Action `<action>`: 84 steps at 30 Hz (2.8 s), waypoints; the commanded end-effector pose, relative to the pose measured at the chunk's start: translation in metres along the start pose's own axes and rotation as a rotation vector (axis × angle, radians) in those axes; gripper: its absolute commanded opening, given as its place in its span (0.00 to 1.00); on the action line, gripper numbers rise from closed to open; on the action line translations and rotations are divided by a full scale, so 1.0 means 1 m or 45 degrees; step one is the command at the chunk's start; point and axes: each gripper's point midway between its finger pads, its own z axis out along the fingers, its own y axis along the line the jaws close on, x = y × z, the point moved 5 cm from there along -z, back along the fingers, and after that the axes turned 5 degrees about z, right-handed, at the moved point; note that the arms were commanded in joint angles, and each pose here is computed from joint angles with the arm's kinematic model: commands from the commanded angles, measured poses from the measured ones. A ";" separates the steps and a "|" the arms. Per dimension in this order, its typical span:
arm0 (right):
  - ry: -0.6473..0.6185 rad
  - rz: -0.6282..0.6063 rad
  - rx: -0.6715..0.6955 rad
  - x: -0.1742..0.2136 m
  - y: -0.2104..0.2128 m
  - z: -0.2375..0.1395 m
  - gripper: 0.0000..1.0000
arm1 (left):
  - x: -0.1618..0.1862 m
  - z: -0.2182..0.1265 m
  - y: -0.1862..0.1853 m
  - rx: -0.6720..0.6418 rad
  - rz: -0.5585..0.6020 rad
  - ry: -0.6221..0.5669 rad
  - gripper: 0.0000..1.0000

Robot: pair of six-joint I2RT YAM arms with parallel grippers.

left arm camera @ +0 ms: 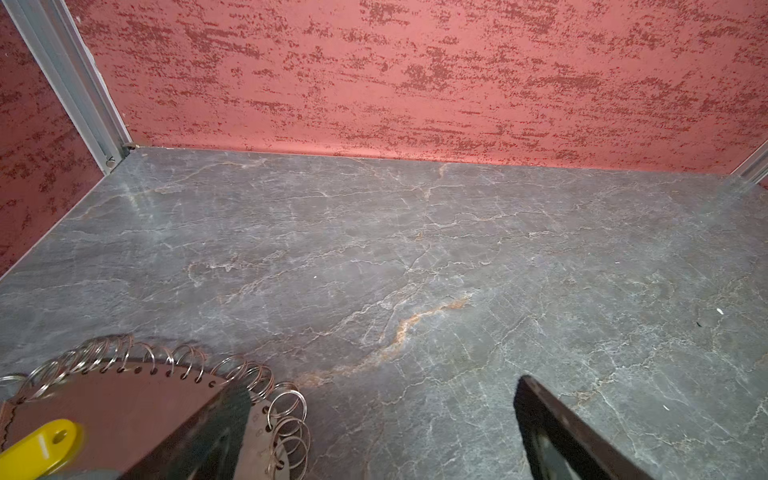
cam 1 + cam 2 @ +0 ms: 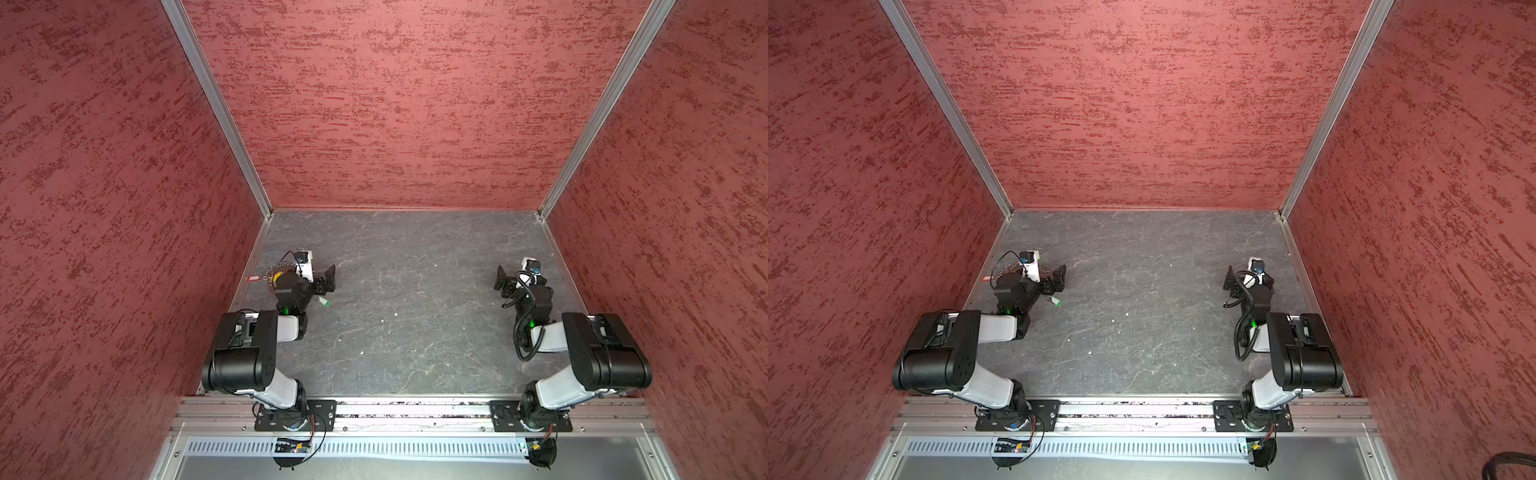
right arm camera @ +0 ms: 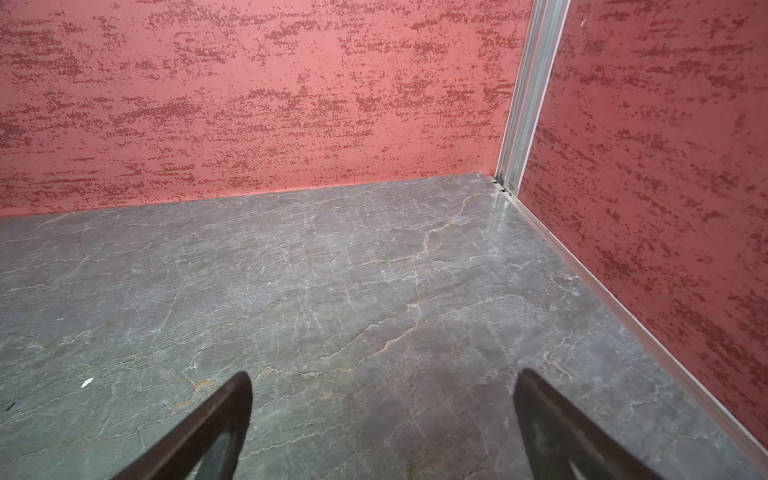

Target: Put the keys on the keyring

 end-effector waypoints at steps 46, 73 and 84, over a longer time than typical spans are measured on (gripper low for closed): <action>-0.313 0.243 -0.260 -0.110 0.037 -0.056 0.99 | -0.079 -0.057 -0.013 -0.286 -0.292 0.001 0.99; 0.379 0.749 -0.277 -0.060 0.049 -0.051 0.99 | -0.002 0.000 0.075 -0.629 -1.059 0.829 0.99; 0.455 0.781 -0.273 -0.041 0.050 -0.037 0.99 | 0.024 0.040 0.075 -0.622 -1.014 1.010 0.99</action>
